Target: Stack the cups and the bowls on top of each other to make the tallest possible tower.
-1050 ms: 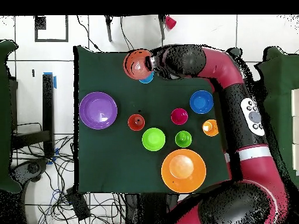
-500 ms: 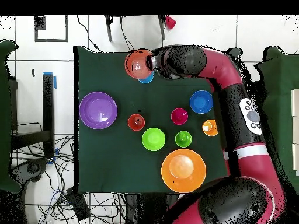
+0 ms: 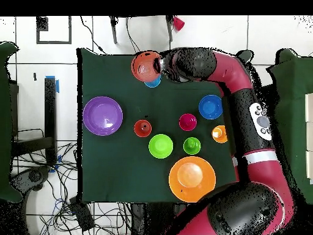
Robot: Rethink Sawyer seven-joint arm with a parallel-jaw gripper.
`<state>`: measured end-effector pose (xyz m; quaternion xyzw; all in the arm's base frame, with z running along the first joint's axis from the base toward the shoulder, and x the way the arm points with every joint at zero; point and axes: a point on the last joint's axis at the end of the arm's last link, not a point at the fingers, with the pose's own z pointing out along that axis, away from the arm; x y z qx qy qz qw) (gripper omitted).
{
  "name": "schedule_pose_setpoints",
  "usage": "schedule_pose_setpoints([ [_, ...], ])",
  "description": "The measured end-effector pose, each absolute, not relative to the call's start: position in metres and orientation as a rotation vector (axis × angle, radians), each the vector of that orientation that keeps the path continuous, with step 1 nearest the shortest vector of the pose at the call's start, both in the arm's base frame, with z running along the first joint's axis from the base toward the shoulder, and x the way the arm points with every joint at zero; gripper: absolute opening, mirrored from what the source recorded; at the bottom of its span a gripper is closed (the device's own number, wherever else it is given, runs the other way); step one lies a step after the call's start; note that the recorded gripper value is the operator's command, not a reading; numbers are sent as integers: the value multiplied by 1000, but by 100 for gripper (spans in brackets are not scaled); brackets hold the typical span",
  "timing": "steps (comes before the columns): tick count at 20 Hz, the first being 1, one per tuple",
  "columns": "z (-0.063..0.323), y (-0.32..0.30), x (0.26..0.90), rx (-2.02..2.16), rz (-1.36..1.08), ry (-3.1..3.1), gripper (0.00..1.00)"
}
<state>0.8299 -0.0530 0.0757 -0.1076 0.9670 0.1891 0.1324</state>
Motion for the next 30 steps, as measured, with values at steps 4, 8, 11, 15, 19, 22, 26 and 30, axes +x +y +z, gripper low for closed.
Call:
schedule_pose_setpoints([
  [4,70,-56,834,-292,557,2800,0],
  [8,64,-57,837,-274,568,2797,0],
  [11,60,-57,838,-264,577,2795,0],
  [15,54,-56,838,-254,592,2795,0],
  [19,48,-53,837,-252,609,2796,0],
  [22,45,-51,836,-252,617,2798,0],
  [26,45,-51,836,-254,614,2798,0],
  [30,45,-51,836,-256,610,2799,0],
])
